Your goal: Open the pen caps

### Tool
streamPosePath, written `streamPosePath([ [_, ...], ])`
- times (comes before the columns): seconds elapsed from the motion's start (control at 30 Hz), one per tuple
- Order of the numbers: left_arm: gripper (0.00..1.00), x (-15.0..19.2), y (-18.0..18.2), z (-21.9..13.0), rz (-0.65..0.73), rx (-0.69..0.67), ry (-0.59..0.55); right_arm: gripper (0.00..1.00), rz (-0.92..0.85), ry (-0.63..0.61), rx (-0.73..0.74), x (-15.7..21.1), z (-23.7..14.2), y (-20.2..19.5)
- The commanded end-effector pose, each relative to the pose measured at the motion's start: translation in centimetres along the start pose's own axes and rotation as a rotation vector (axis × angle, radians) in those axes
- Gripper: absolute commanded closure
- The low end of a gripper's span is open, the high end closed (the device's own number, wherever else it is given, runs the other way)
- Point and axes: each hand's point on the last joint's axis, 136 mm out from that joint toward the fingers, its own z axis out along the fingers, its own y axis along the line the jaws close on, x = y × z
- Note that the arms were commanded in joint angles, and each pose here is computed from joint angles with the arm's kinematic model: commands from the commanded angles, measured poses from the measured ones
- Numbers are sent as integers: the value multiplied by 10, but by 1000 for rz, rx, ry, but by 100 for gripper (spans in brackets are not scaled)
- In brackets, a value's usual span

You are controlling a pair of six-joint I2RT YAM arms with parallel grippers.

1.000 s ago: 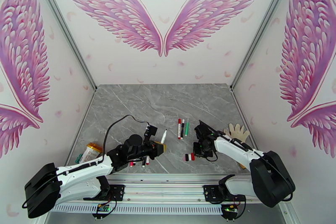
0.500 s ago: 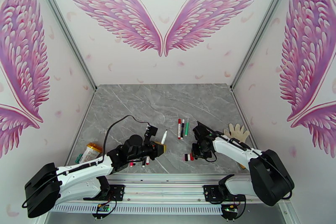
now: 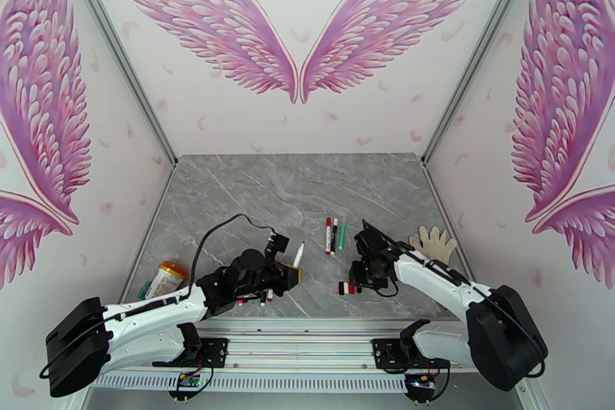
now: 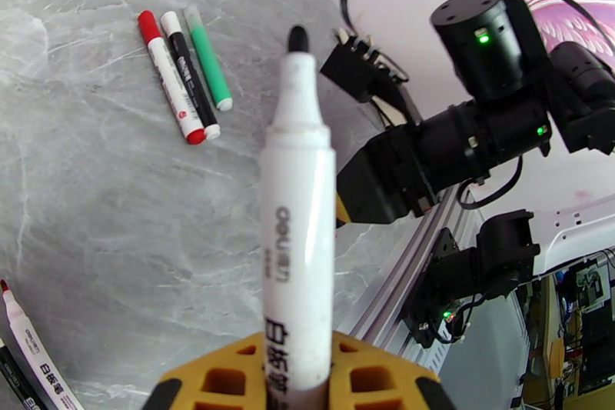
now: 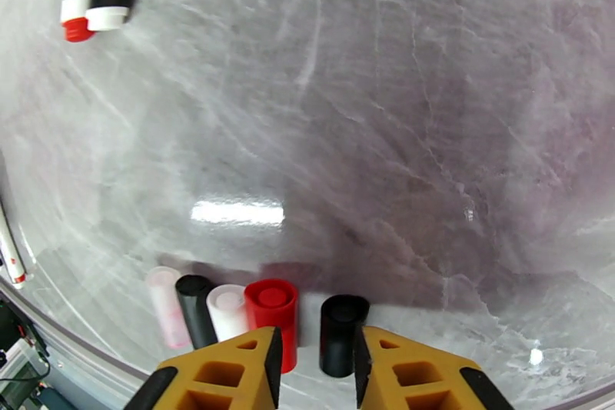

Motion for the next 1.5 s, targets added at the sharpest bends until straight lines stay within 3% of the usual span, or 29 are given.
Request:
streamPosePath([
  [0.0, 100, 1, 12, -1, 6, -121, 17, 64, 4, -33, -14, -2, -15, 5],
  [0.37, 98, 18, 45, -9, -56, -422, -11, 55, -133, -269, -390, -19, -69, 65],
  [0.53, 96, 26, 62, -8, -90, -544, -5, 43, -210, -330, -547, -15, -89, 87],
  [0.67, 95, 30, 66, -2, -92, -611, 24, 28, -239, -335, -626, -12, -97, 98],
  [0.87, 93, 36, 78, 1, -55, -763, 79, 15, -228, -385, -623, -14, -104, 95],
  [1.23, 83, 45, 92, 12, 18, -913, 167, 1, -218, -381, -590, -12, -101, 88],
  [1.47, 80, 52, 101, 15, 34, -976, 205, 1, -208, -389, -585, -13, -102, 87],
])
